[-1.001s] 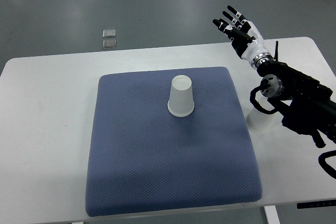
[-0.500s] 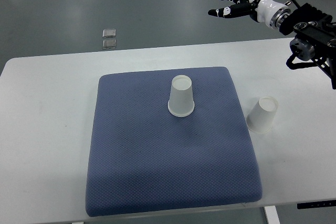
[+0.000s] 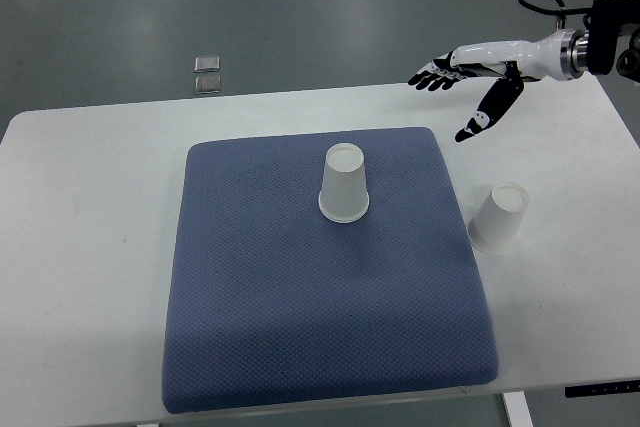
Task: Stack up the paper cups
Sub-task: 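Swing the right hand over the second white paper cup, then lower the right hand and wrap its fingers around the white cup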
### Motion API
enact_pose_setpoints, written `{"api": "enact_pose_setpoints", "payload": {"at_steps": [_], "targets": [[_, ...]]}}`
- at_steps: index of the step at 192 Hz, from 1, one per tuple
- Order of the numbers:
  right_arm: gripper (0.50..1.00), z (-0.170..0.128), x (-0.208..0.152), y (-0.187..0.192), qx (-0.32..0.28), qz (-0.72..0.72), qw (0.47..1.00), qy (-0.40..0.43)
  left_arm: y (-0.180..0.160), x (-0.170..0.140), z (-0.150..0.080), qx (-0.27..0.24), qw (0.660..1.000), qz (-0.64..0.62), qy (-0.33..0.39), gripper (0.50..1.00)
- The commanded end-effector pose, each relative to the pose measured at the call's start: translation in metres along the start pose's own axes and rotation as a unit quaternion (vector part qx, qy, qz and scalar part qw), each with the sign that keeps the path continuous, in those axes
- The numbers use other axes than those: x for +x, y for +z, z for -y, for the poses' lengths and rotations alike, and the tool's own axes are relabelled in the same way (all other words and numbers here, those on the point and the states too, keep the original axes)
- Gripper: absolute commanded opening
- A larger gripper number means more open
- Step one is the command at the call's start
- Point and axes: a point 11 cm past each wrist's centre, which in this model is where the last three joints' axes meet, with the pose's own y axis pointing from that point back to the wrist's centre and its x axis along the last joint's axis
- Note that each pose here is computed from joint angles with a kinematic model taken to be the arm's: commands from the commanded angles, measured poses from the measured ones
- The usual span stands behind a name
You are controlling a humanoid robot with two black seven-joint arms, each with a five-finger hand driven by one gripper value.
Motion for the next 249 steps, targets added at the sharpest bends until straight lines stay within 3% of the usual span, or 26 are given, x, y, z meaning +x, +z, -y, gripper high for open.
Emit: {"api": "enact_pose_setpoints", "payload": {"at_steps": [1,50,128,249], "targets": [[0.887,-0.014,-0.004,0.007,-0.028,-0.049,0.998,-0.025,0.000,0.000,0.000,0.000,1.000,0.001,0.000,1.000],[0.897,-0.025,-0.036,0.015,-0.048,-0.098,0.990,-0.091,0.000,0.000,0.000,0.000,1.000,0.001,0.000,1.000],[0.897,-0.013,-0.088,0.057,-0.068,-0.121,0.987,-0.084,0.000,0.000,0.000,0.000,1.000,0.001,0.000,1.000],[0.895,0.000,-0.115,0.079,-0.086,-0.130,0.986,-0.061,0.000,0.000,0.000,0.000,1.000,0.000,0.000,1.000]]}}
